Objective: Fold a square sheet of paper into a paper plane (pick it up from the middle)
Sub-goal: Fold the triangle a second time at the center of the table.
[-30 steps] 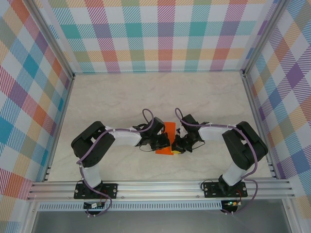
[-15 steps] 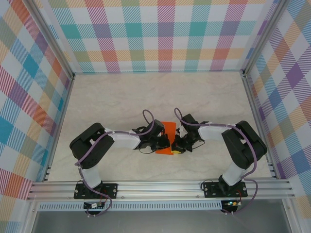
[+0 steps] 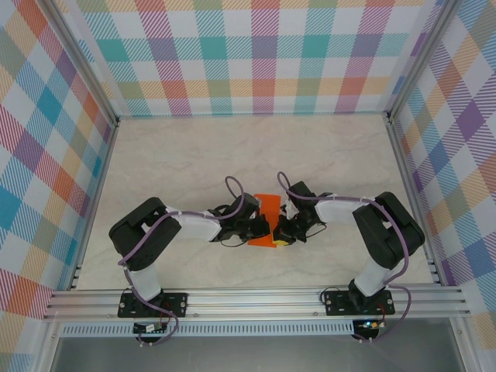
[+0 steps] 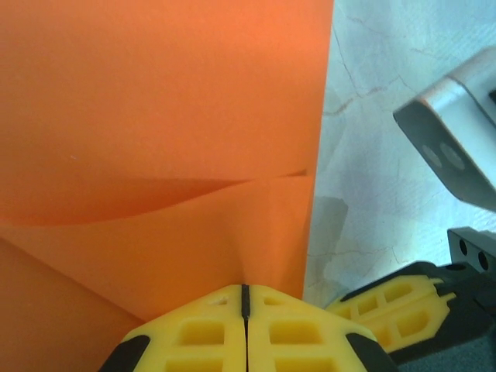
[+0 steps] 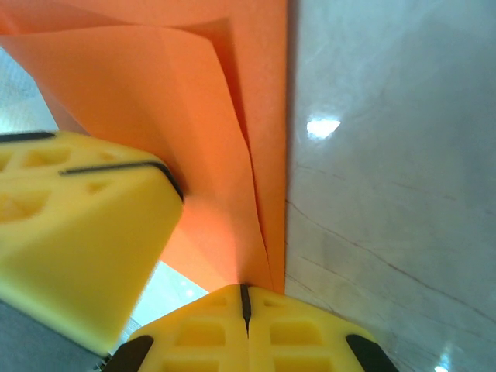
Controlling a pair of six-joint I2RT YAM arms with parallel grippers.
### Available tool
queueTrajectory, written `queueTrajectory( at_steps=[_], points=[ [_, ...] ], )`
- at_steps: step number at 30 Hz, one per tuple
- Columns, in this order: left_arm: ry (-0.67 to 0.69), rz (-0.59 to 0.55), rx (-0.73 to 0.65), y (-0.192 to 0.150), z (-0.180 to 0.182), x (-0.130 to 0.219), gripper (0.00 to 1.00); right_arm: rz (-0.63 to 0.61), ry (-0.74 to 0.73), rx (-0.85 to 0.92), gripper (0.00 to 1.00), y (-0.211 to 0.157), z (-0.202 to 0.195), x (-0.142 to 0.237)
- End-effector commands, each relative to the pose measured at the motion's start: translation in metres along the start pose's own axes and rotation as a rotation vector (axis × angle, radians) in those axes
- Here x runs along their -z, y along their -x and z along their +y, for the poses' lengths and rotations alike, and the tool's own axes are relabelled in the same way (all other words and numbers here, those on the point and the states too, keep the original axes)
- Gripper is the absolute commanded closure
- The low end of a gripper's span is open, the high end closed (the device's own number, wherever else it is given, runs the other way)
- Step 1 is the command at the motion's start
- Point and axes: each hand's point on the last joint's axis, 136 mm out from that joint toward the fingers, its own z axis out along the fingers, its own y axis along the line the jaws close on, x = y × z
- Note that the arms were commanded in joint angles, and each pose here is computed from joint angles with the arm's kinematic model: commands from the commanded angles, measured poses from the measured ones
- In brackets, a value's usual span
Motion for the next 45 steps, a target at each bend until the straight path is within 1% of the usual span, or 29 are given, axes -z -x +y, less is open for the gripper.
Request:
queueTrajectory(
  at_steps=[1,6,27,35,38,42,45],
  points=[
    [0.1,-0.089,0.022,0.022,0.032,0.007,0.94,0.066,-0.29,-0.103,1.0,-0.026,-0.077,-0.015],
    [0.089,-0.096,0.029,0.029,0.031,0.008,0.93,0.067,-0.293,-0.101,1.0,-0.026,-0.077,-0.015],
    [0.149,-0.14,0.076,0.057,0.068,0.021,0.93,0.069,-0.275,-0.092,1.0,-0.025,-0.073,-0.015],
    [0.153,-0.159,0.094,0.071,0.073,0.033,0.93,0.068,-0.266,-0.09,1.0,-0.024,-0.07,-0.015],
    [0.127,-0.166,0.09,0.076,0.064,0.042,0.92,0.067,-0.258,-0.087,1.0,-0.023,-0.068,-0.015],
    [0.05,-0.176,0.075,0.082,0.037,0.055,0.9,0.065,-0.248,-0.084,1.0,-0.02,-0.064,-0.015],
    [-0.002,-0.178,0.051,0.08,0.016,0.067,0.9,0.062,-0.245,-0.081,1.0,-0.019,-0.062,-0.015]
  ],
)
